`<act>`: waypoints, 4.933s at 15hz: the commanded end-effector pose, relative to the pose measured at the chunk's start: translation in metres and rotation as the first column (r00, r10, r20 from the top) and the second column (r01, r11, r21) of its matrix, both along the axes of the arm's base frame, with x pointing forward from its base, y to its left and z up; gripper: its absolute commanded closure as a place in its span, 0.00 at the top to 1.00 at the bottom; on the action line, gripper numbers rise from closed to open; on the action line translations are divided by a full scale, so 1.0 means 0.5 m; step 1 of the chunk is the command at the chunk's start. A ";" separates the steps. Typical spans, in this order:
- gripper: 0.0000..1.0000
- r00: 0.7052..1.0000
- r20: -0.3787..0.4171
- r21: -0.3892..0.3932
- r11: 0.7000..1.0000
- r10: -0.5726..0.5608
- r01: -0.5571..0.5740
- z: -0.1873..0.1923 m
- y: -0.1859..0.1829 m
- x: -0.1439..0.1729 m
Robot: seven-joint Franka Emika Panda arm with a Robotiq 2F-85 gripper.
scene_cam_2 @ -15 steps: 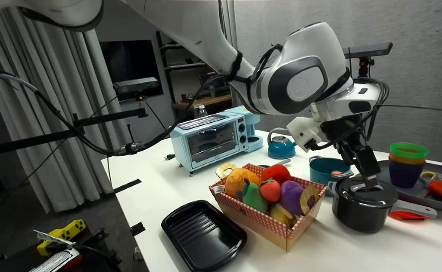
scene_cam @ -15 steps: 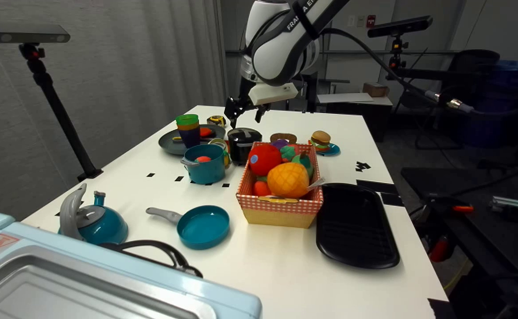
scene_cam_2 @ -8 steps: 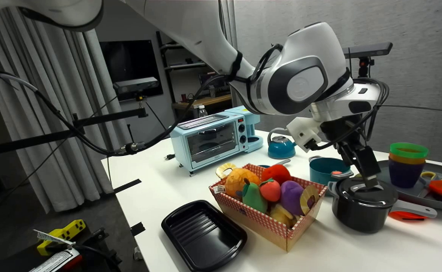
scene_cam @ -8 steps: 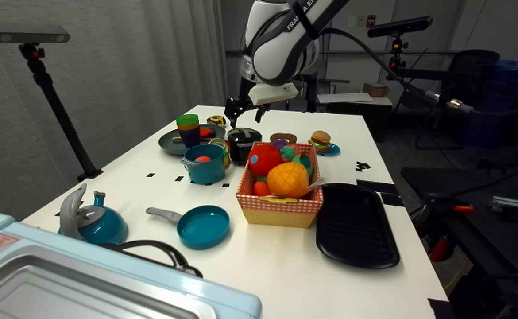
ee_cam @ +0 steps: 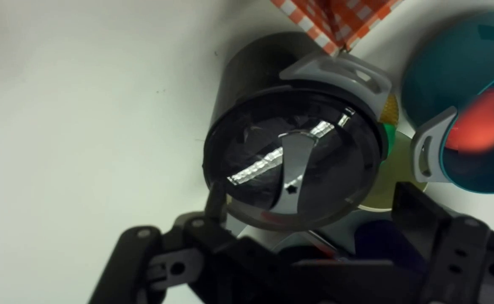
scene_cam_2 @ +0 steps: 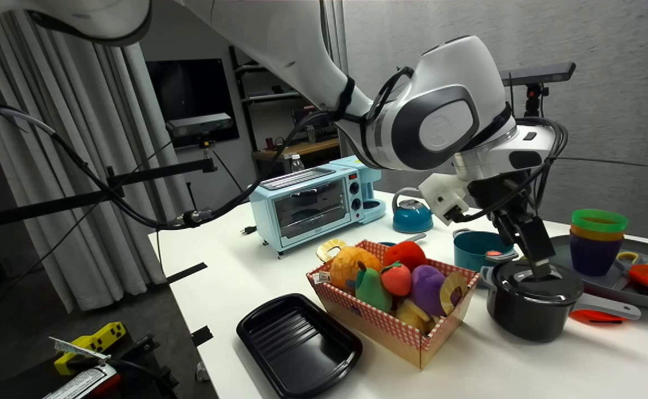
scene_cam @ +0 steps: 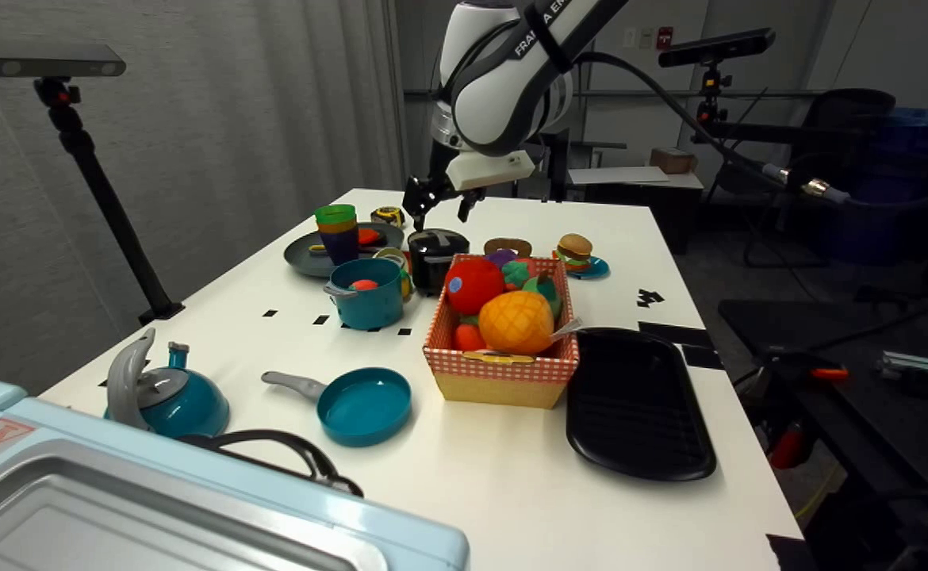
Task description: Remove the lid from the black pot
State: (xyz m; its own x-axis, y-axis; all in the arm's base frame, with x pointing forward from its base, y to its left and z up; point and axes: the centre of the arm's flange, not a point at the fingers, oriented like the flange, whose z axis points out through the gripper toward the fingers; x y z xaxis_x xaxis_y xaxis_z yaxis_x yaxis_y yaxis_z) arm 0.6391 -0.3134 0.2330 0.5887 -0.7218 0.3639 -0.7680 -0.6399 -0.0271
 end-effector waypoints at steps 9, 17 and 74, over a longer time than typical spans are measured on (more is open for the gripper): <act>0.45 0.999 -0.038 0.017 1.000 0.000 0.001 0.002 0.000 -0.004; 0.00 0.998 -0.061 0.047 0.999 0.010 -0.007 -0.052 -0.017 0.004; 0.57 0.962 0.211 -0.046 0.985 0.173 -0.167 -0.023 -0.028 0.032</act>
State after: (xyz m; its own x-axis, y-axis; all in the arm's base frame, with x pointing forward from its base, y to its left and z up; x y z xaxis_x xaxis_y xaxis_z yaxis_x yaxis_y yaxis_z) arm 0.6531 -0.3203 0.2177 0.6103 -0.6214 0.4913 -0.6498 -0.7475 -0.1382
